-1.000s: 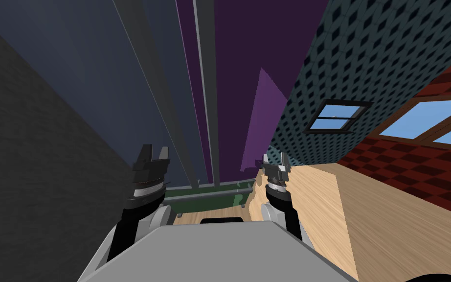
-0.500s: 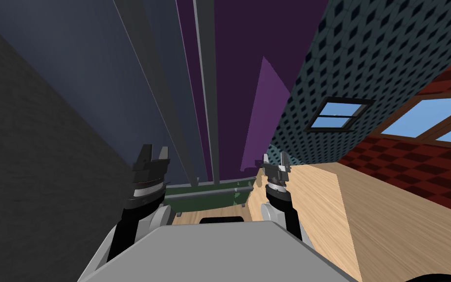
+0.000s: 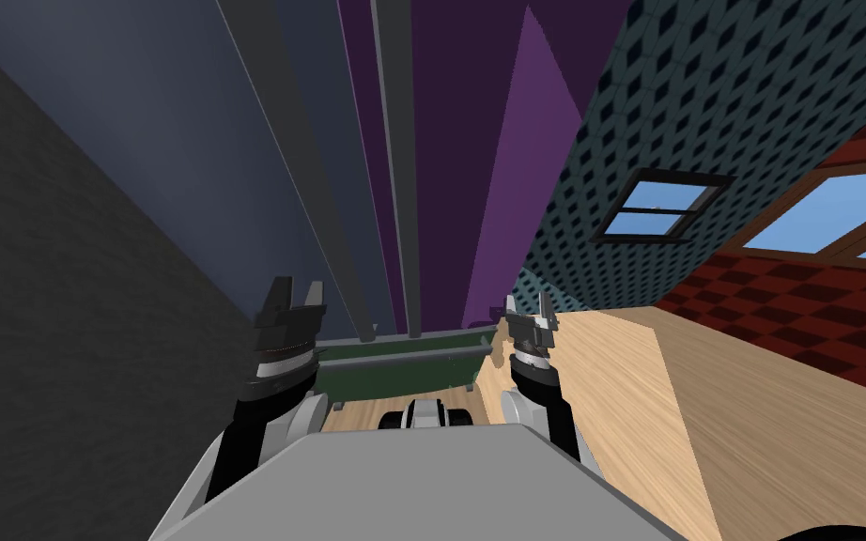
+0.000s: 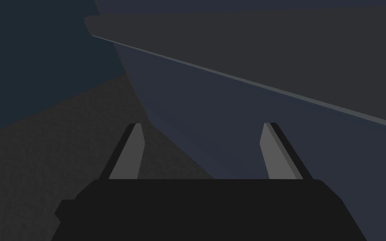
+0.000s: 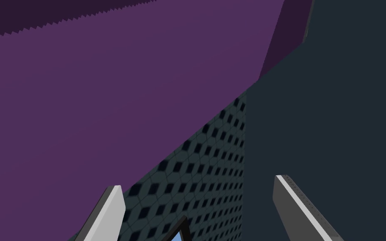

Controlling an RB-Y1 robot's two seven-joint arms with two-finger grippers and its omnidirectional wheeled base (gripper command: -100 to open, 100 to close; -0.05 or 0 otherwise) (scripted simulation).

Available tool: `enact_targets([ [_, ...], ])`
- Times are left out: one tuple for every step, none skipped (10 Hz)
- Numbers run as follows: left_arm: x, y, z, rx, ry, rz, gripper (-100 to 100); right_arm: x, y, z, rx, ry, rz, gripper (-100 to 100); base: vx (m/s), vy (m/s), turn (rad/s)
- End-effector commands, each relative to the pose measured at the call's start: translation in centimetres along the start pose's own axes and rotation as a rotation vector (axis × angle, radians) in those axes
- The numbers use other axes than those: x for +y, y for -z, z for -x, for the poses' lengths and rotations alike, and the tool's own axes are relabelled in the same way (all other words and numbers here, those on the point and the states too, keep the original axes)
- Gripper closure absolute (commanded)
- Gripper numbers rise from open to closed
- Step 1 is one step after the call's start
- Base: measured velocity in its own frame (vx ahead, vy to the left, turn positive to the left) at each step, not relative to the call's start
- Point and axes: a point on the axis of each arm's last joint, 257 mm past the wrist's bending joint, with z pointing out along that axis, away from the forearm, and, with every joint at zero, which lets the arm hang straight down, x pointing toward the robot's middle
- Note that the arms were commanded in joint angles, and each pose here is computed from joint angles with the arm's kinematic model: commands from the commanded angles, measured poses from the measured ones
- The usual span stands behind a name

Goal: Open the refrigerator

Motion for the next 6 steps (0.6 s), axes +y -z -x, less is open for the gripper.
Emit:
enact_targets([
  [0.5,0.2,-0.8,0.049,-0.001,0.004,-100,0.0,0.0,0.0,0.0,0.0,-0.001,0,0.0,-0.005,-0.017],
  [0.9,0.4,-1.2,0.069,0.0,0.008,-100,0.0,0.0,0.0,0.0,0.0,-0.001,0,-0.002,-0.008,-0.016],
  [1.4,0.7,-1.6,0.089,0.002,0.013,-100,0.0,0.0,0.0,0.0,0.0,-0.001,0,-0.001,-0.007,-0.019],
  [1.9,0.9,-1.9,0.106,0.004,0.019,-100,0.0,0.0,0.0,0.0,0.0,-0.001,0,0.0,-0.008,-0.026],
  [2.5,1.2,-2.2,0.122,0.007,0.026,-100,0.0,0.0,0.0,0.0,0.0,-0.001,0,0.0,-0.009,-0.017],
  [3.1,1.6,-2.5,0.137,0.011,0.035,-100,0.0,0.0,0.0,0.0,0.0,-0.001,0,-0.003,-0.012,-0.026],
])
